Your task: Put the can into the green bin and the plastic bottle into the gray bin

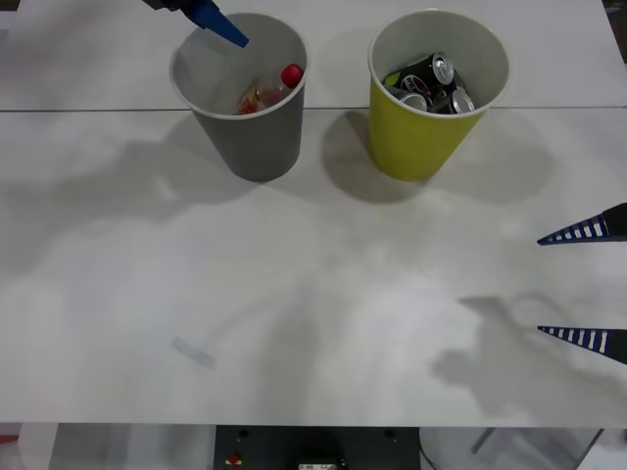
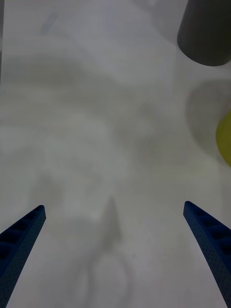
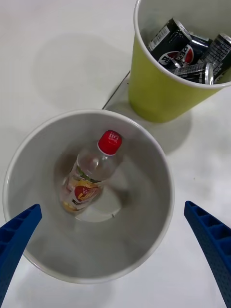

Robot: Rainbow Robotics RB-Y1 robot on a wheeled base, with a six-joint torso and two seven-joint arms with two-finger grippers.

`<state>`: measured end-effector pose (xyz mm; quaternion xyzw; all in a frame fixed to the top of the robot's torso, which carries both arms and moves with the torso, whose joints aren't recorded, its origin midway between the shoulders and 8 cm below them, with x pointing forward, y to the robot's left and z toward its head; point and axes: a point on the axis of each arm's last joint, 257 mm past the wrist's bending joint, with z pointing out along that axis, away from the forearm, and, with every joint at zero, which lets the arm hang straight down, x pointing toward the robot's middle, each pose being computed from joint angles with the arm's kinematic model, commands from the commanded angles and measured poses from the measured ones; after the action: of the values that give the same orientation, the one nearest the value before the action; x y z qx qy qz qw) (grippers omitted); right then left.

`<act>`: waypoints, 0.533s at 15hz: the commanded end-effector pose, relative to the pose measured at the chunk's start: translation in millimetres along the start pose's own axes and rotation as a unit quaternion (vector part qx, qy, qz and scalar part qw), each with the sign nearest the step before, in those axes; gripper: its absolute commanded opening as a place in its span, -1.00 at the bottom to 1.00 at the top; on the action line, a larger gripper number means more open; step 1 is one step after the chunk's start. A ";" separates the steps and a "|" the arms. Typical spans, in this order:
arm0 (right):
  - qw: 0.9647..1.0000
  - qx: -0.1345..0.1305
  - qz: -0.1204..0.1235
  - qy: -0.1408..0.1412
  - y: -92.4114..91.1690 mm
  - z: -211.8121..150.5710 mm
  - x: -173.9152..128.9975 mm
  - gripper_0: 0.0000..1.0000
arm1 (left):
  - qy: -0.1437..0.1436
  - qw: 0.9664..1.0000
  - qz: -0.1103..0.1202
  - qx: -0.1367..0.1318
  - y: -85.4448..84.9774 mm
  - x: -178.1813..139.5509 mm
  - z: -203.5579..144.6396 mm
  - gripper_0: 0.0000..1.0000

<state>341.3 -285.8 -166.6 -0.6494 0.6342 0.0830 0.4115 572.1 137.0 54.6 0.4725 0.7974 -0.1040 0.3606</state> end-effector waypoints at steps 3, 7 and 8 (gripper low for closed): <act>1.000 0.000 0.000 0.000 0.0 0.0 0.0 1.00 | -0.041 0.998 0.008 0.042 -2.7 47.8 -27.4 1.00; 1.000 0.000 0.000 0.000 0.0 0.0 0.0 1.00 | -0.077 0.995 0.040 0.046 -12.0 93.5 -38.8 1.00; 1.000 0.000 0.000 0.000 0.0 0.0 0.0 1.00 | -0.082 0.994 0.050 0.044 -17.0 105.0 -39.5 1.00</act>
<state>341.3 -285.8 -166.6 -0.6494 0.6342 0.0830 0.4115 514.3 215.4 14.8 0.5113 0.7409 -0.1622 0.4042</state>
